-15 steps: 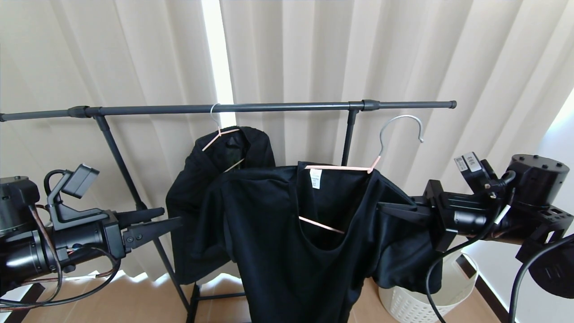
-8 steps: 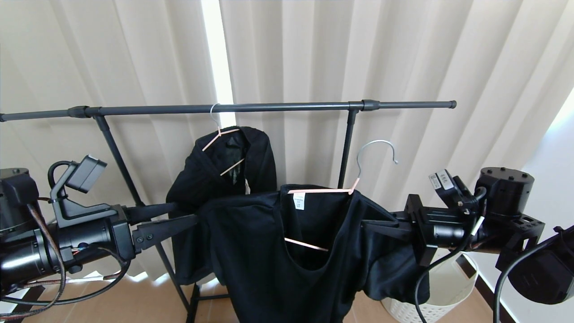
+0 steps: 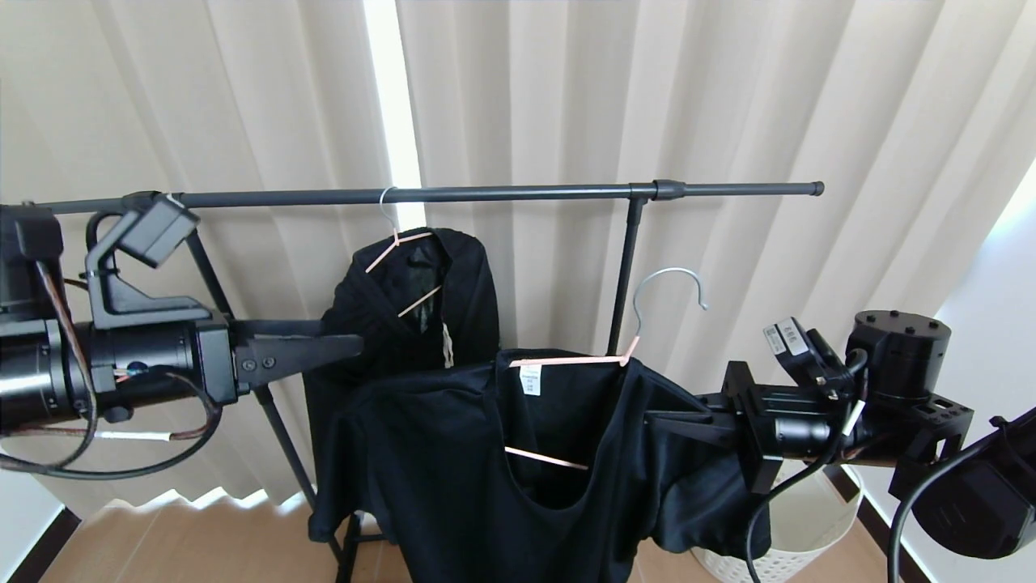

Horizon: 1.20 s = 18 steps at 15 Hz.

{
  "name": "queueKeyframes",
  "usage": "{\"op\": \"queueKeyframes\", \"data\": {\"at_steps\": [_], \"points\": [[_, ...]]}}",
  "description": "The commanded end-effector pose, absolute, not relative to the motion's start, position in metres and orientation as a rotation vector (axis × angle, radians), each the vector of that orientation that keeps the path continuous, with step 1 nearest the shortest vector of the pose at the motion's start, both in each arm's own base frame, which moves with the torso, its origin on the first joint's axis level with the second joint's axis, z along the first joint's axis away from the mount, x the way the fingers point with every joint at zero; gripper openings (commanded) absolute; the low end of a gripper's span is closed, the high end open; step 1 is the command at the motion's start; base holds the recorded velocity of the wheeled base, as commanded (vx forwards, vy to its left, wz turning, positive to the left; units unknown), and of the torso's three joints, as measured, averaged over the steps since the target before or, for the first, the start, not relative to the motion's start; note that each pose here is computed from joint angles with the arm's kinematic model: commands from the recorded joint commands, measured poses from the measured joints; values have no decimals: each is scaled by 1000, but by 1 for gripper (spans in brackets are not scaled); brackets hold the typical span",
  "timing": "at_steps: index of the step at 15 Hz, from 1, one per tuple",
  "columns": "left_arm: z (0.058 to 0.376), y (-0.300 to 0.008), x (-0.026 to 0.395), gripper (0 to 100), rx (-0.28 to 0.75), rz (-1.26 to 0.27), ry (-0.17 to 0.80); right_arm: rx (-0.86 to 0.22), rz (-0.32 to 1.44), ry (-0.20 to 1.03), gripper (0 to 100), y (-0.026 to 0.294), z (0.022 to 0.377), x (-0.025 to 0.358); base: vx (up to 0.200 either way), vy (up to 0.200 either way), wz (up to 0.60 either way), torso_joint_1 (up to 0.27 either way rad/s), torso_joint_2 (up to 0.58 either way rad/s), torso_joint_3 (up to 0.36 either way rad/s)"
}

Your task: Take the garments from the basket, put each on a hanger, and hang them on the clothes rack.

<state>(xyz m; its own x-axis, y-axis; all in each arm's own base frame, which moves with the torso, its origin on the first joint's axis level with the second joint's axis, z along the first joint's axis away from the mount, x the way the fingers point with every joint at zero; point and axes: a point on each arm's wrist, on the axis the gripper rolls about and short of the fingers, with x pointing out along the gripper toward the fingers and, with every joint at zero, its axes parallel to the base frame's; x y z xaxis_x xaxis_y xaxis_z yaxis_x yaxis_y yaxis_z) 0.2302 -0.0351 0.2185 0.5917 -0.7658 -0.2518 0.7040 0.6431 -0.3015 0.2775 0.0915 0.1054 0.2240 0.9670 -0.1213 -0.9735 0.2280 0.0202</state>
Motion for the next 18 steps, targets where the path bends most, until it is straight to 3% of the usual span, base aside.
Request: {"op": "queueKeyframes", "data": {"at_steps": [1,3,4,5,6,7,11,15,18], "points": [[263,-56,229,100,-77,-923,314,-76,1342,104,0,91,107,275,0,0,0,0,0,0],[271,-79,233,100,-64,-966,393,-85,1345,98,0,92,107,275,0,0,0,0,0,0],[275,-91,238,100,1,-990,440,-91,1346,85,0,91,111,273,0,0,0,0,0,0],[275,-91,238,100,1,-990,440,-91,1346,85,0,91,111,273,0,0,0,0,0,0],[268,-102,245,100,119,-994,442,-93,1349,80,0,92,113,270,0,0,0,0,0,0],[263,-108,247,100,173,-1017,433,-96,1357,76,0,93,114,268,0,0,0,0,0,0],[249,-120,256,100,302,-1085,409,-95,1380,83,0,100,112,265,0,0,0,0,0,0],[245,-125,251,100,304,-1169,395,-95,1380,83,0,100,112,266,0,0,0,0,0,0],[229,-122,243,100,379,-1219,389,-97,1380,77,0,100,114,265,0,0,0,0,0,0]]}}
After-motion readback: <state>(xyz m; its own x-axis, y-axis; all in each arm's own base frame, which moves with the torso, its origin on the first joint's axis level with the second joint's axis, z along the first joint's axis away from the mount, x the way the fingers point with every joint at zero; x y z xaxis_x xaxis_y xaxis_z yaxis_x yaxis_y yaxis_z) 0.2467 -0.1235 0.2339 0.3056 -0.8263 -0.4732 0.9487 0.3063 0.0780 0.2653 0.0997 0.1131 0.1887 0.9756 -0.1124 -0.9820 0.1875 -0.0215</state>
